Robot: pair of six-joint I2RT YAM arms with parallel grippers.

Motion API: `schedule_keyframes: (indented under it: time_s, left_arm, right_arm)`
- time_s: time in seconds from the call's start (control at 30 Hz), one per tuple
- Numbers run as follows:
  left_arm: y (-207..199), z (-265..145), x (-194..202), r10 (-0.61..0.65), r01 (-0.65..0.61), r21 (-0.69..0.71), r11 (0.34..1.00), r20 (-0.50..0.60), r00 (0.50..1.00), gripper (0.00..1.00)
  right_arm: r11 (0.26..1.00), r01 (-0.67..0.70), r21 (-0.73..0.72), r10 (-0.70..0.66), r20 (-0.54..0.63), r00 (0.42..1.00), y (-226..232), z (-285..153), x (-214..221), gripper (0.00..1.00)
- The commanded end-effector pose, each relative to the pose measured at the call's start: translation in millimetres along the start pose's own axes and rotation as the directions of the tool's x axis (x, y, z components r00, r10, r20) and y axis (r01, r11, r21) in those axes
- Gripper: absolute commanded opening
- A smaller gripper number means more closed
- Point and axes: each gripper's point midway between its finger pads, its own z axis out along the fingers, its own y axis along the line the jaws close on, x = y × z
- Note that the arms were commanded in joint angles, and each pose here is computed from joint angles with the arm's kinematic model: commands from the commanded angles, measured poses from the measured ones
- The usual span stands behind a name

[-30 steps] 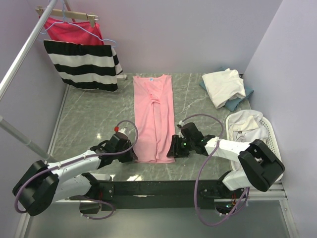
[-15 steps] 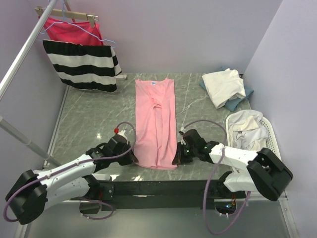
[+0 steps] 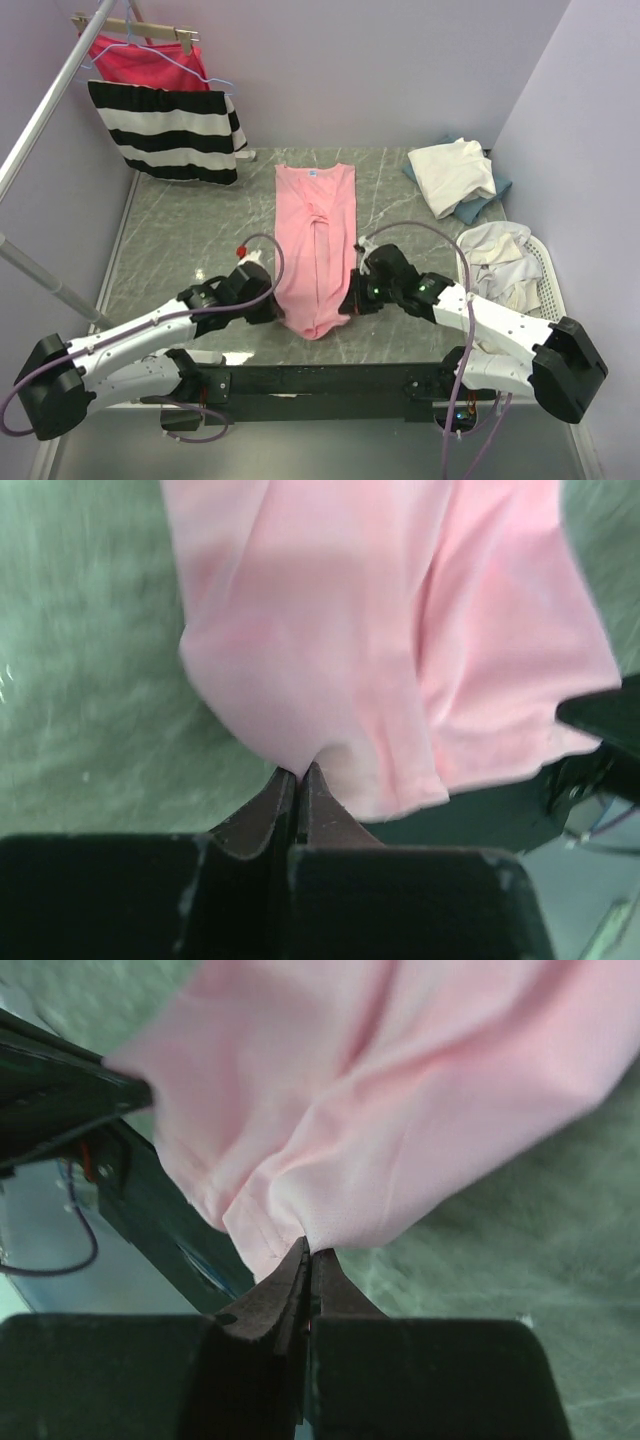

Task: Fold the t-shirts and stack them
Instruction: Grab the bottom of the folded rectangular tshirt with both arms, then fold the folded rectangular tshirt in 1/3 of the way

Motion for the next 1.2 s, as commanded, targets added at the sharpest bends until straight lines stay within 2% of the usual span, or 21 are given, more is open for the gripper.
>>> schedule_keyframes:
  time_s: [0.0,0.17,0.47,0.77,1.03,1.07,1.1,1.17]
  left_arm:
    - [-24,-3,-54,0.076,-0.068,-0.055,0.996,0.161,0.984,0.01]
    - [-43,2,-96,0.111,-0.096,-0.077,0.992,0.238,0.965,0.01]
    - [-34,18,-174,0.112,-0.083,-0.105,0.991,0.315,0.943,0.01]
    - [-33,60,-232,0.156,-0.128,-0.108,0.986,0.320,0.935,0.01]
    - [-15,100,-252,0.157,-0.127,-0.125,0.984,0.270,0.950,0.01]
    - [-11,101,-256,0.152,-0.119,-0.133,0.984,0.272,0.950,0.01]
    - [-6,107,-257,0.152,-0.117,-0.143,0.983,0.266,0.952,0.03]
    - [-2,109,-264,0.155,-0.118,-0.148,0.982,0.276,0.948,0.47]
  right_arm:
    - [0.996,0.086,0.035,-0.089,0.099,0.991,10,-7,-47,0.00]
    - [0.993,0.091,0.078,-0.101,0.143,0.985,2,-7,-83,0.00]
    - [0.994,0.050,0.101,-0.067,0.175,0.982,-27,-1,-144,0.00]
    - [0.994,0.019,0.110,-0.034,0.130,0.991,-53,29,-183,0.00]
    - [0.981,-0.030,0.194,0.012,0.093,0.996,-92,54,-209,0.00]
    - [0.977,-0.038,0.211,0.018,0.096,0.995,-97,54,-212,0.03]
    - [0.971,-0.053,0.234,0.027,0.112,0.993,-105,55,-220,0.04]
    - [0.953,-0.069,0.295,0.024,0.153,0.988,-120,51,-232,0.15]
